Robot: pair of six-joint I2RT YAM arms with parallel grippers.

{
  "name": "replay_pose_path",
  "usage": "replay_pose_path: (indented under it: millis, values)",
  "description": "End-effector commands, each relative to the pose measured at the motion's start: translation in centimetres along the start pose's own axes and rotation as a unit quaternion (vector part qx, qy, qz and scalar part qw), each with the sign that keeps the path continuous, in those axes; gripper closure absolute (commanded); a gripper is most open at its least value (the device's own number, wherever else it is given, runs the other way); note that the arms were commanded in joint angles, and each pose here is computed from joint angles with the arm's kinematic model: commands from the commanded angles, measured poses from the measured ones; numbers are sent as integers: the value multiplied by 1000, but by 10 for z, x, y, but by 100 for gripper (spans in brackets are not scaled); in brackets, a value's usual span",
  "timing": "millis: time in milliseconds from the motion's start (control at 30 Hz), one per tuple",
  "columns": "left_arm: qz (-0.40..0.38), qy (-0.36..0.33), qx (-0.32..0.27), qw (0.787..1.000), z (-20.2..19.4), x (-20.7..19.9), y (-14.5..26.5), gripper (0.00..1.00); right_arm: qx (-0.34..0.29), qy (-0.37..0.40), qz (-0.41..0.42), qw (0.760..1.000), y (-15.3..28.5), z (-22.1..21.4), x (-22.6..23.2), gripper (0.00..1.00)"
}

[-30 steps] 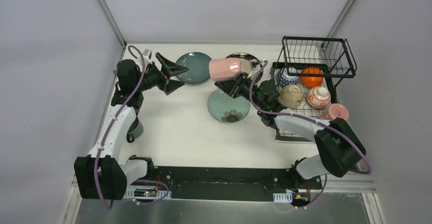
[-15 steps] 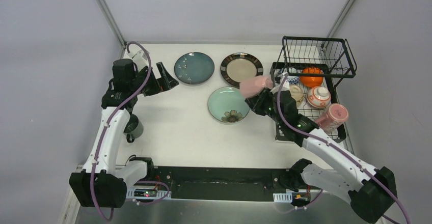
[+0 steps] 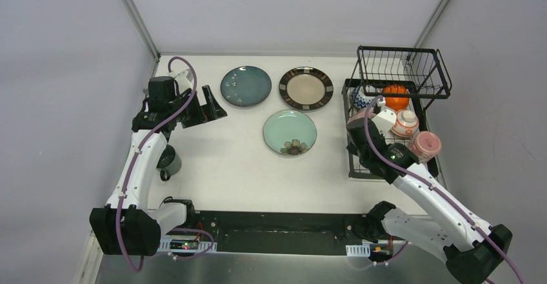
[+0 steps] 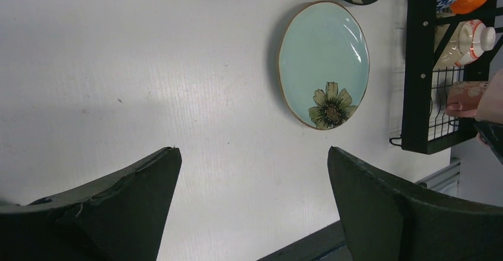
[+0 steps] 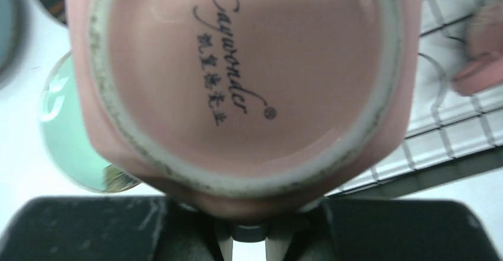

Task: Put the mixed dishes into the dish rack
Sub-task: Turn the cup upside down in the dish rack.

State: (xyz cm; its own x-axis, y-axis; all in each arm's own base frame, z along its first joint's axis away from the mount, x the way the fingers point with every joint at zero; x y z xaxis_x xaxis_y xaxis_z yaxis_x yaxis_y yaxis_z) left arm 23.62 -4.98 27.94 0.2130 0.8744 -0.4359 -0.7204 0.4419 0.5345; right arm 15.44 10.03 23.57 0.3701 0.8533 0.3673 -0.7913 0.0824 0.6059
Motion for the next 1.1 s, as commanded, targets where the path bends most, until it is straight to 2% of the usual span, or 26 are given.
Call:
replay_pose_path:
  millis: [0, 167, 467, 767, 1067]
  values:
    - [-14, -22, -15, 1000, 10, -6, 7, 1, -104, 5, -85, 991, 1, 25, -13, 100]
    - [-26, -23, -9, 999, 7, -9, 6, 1, -131, 5, -129, 983, -13, 30, -29, 100]
    - [-33, -25, -8, 999, 5, -10, 7, 1, -110, -42, -154, 981, -58, 25, -52, 100]
    - [-38, -33, -10, 999, 4, -12, 8, 1, -126, -90, -153, 976, -91, 25, -61, 100]
    - [-33, -30, -9, 999, 3, -12, 7, 1, -118, -94, -140, 979, -110, 21, -75, 100]
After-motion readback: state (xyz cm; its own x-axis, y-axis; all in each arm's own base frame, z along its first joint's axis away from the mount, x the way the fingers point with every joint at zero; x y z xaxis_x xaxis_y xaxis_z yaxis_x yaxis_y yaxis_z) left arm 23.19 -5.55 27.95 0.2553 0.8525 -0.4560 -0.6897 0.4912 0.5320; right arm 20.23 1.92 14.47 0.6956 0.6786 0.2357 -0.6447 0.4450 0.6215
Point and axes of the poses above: each gripper's point midway between its finger pads, its own y axis back along the fingers, its own x axis along the line the jaws close on, z = x × y, the point moved 10 cm from there along y, back along the fingers, and after that the axes turned 9 degrees about -y, right-handed, at the moved point
